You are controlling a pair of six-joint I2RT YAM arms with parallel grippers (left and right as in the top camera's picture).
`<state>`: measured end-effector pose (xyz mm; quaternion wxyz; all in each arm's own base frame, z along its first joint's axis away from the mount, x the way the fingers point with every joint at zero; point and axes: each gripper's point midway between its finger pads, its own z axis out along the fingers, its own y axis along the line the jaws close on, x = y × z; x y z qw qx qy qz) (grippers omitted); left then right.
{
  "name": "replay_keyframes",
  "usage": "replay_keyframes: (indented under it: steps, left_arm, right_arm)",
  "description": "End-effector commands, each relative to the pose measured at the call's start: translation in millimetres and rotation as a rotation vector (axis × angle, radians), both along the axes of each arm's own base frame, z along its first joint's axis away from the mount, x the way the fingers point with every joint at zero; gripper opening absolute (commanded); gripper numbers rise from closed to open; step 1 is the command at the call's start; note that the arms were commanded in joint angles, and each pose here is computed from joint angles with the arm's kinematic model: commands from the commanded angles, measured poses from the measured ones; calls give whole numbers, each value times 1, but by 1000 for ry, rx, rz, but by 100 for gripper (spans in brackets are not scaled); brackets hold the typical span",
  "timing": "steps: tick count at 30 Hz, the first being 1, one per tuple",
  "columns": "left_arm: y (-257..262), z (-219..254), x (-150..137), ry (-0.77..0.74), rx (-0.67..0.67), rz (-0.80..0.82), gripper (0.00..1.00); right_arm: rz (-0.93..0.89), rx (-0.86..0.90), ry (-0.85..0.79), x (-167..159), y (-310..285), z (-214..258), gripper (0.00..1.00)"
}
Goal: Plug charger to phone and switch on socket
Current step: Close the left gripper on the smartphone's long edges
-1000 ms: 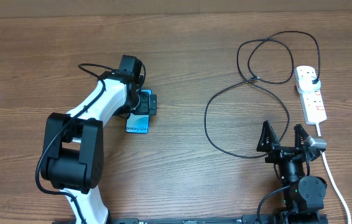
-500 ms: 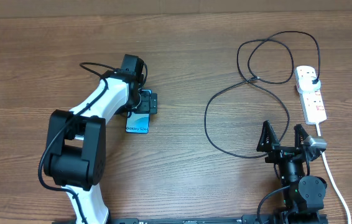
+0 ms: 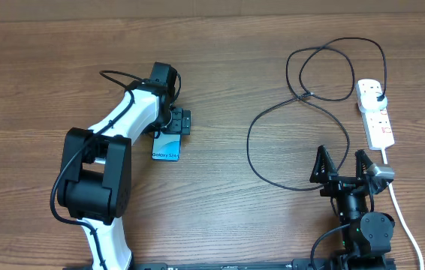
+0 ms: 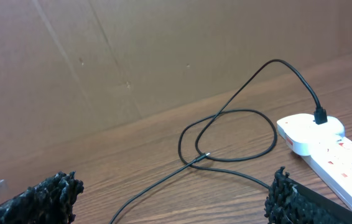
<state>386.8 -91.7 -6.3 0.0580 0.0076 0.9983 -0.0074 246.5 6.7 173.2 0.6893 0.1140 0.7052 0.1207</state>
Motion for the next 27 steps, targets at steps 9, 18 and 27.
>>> replay_keyframes:
  steps: [9, 18, 27]
  left_arm:
    - [-13, -59, -77, 333, -108, -53, 100]
    - [-14, -60, -73, 321, -109, 25, 92]
    - [-18, -60, -72, 319, -116, 42, 79]
  right_arm:
    - [1, -11, 1, 0, 0, -3, 100]
    - [1, -11, 1, 0, 0, -3, 100]
    - [1, -11, 1, 0, 0, -3, 100]
